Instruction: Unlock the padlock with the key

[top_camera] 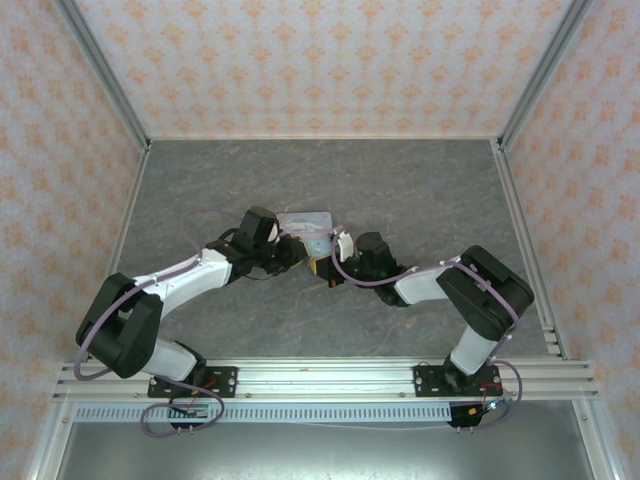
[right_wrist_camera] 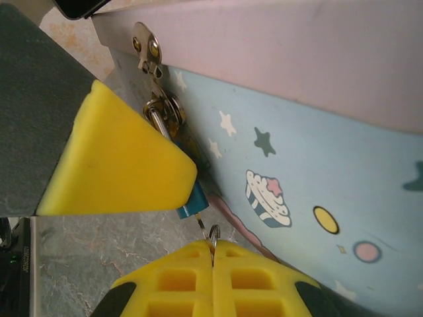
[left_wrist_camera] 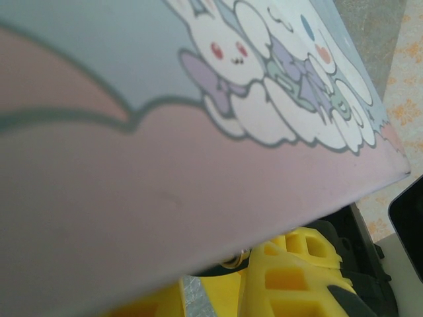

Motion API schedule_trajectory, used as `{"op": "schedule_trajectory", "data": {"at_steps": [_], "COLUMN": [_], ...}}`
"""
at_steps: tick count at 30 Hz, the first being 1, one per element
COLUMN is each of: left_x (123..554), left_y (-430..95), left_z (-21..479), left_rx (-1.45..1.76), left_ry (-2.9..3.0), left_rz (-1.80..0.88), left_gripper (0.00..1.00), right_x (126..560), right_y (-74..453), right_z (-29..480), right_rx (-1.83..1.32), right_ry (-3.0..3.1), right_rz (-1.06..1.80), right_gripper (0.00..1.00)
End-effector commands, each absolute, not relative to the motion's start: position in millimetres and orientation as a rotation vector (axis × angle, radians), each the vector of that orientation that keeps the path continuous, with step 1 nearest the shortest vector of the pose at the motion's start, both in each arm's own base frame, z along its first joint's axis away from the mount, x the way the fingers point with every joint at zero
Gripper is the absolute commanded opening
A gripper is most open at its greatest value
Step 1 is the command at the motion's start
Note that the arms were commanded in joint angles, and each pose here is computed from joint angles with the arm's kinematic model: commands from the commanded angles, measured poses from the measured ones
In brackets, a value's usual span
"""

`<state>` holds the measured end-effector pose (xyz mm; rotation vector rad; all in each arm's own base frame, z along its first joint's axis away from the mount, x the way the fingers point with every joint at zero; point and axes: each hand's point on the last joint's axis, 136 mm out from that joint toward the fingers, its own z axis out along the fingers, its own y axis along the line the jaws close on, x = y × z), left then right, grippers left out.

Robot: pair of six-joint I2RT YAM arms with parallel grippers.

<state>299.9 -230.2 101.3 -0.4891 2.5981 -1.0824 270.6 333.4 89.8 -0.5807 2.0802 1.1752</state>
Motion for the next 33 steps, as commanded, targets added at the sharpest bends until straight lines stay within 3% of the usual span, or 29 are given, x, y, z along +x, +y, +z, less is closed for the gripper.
{"op": "schedule_trajectory", "data": {"at_steps": [1, 19, 33], "left_x": [301.7, 306.3, 312.6], "left_y": [-247.7, -246.7, -232.1], "left_z": [111.3, 56.2, 61.8], "left_rx": [-0.402, -0.467, -0.487], "left_ry": [2.577, 2.630, 2.590], "left_rz": [-1.167, -1.094, -0.992], "left_gripper": [0.16, 0.17, 0.49], "right_x": [284.3, 273.3, 269.2], "right_y": [350.3, 332.4, 324.4], "right_z": [144.0, 73.7, 56.5], "right_rx": [-0.592, -0.405, -0.336], "right_ry": [1.858, 2.082, 2.143], "right_rz": [1.244, 1.254, 1.246], "right_gripper": [0.00, 0.00, 0.00]}}
